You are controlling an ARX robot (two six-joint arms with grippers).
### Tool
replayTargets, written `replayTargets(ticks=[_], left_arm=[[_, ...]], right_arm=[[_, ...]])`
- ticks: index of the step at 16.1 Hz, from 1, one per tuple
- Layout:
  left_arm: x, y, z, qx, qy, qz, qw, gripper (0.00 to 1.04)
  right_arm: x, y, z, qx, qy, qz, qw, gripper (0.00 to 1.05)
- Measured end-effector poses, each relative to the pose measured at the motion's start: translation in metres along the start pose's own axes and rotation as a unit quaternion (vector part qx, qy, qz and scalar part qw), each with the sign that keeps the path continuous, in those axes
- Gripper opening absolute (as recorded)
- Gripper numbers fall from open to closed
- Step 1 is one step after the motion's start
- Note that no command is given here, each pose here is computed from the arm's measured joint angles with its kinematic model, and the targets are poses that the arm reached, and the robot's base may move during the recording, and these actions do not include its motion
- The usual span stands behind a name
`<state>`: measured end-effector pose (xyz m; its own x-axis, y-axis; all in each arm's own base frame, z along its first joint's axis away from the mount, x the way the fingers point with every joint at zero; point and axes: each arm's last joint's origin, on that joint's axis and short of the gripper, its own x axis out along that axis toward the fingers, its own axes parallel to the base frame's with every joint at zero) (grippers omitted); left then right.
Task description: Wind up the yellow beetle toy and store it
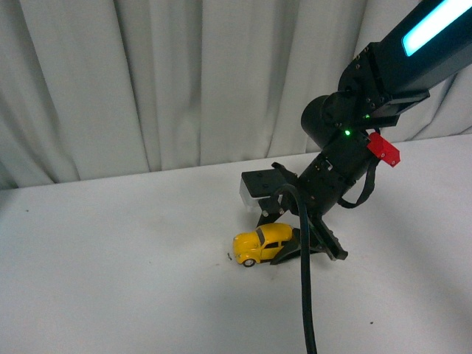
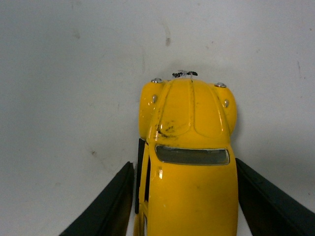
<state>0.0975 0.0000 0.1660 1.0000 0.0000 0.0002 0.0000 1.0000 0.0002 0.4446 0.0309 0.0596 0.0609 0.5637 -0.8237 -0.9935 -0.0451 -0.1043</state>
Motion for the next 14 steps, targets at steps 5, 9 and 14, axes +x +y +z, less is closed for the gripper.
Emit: replayTargets(ticks=[5, 9, 14], left_arm=[[0.000, 0.000, 0.000, 0.000, 0.000, 0.000, 1.000, 0.98], [0.000, 0.000, 0.000, 0.000, 0.000, 0.000, 1.000, 0.98], [0.000, 0.000, 0.000, 0.000, 0.000, 0.000, 1.000, 0.98]], right_arm=[[0.002, -0.001, 0.006, 0.014, 0.001, 0.005, 1.000, 0.42], [0.010, -0.004, 0.022, 0.025, -0.002, 0.002, 1.000, 0.42], [0.021, -0.006, 0.036, 0.069, -0.003, -0.004, 0.998, 0.42]])
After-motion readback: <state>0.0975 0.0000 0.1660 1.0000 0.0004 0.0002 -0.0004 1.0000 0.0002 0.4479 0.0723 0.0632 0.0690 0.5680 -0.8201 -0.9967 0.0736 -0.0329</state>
